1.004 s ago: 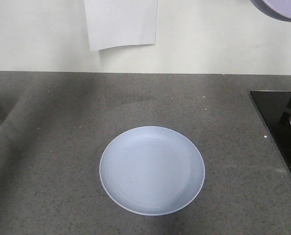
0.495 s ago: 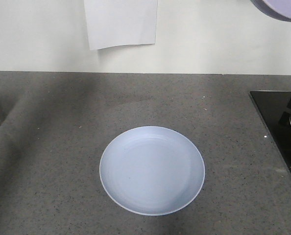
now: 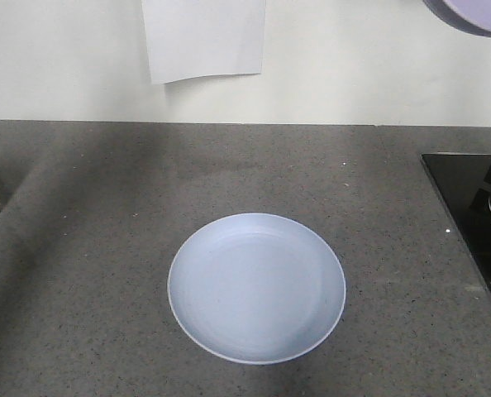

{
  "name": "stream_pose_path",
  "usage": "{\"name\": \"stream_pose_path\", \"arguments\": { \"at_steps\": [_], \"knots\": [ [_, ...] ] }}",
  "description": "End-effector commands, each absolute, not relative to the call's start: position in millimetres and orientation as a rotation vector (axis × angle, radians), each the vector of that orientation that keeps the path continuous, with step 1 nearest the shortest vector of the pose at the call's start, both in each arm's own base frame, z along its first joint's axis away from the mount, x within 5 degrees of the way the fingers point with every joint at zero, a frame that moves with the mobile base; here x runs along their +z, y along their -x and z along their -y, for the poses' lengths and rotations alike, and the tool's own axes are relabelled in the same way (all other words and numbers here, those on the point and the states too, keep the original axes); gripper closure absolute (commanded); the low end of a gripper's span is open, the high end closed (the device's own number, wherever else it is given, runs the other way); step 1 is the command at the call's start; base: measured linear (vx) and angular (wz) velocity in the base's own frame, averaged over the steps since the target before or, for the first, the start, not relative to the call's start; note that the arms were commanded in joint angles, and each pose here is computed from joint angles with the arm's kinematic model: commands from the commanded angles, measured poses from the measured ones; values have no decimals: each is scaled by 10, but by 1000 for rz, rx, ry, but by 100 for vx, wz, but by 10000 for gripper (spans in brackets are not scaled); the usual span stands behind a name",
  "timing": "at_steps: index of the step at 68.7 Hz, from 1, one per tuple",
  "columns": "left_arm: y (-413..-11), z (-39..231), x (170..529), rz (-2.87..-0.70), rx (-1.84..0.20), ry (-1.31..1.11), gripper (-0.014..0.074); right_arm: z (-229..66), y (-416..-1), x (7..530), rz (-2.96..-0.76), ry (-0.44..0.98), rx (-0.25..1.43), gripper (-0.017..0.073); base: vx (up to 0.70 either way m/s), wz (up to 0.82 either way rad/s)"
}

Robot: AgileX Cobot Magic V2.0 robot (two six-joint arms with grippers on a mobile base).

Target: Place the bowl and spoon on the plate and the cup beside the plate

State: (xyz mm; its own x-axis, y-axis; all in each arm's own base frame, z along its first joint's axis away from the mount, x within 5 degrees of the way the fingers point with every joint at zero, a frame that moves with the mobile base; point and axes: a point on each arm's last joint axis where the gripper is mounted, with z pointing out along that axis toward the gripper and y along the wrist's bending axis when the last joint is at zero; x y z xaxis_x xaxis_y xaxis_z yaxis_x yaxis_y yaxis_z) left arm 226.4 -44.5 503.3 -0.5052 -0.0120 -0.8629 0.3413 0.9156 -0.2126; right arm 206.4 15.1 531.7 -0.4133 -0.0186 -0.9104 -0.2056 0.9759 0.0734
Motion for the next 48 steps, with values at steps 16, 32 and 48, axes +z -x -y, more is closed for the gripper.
{"name": "stream_pose_path", "arguments": {
  "at_steps": [16,32,48],
  "knots": [
    [-2181,457,5208,-1954,-465,-223,599,-147,-1975,5484,-1875,143,207,569,0,0],
    [-2181,457,5208,-1954,-465,-223,599,-147,-1975,5484,-1875,143,207,569,0,0],
    [-2181,457,5208,-1954,-465,-223,599,-147,-1975,5484,-1875,143,207,569,0,0]
  ]
}}
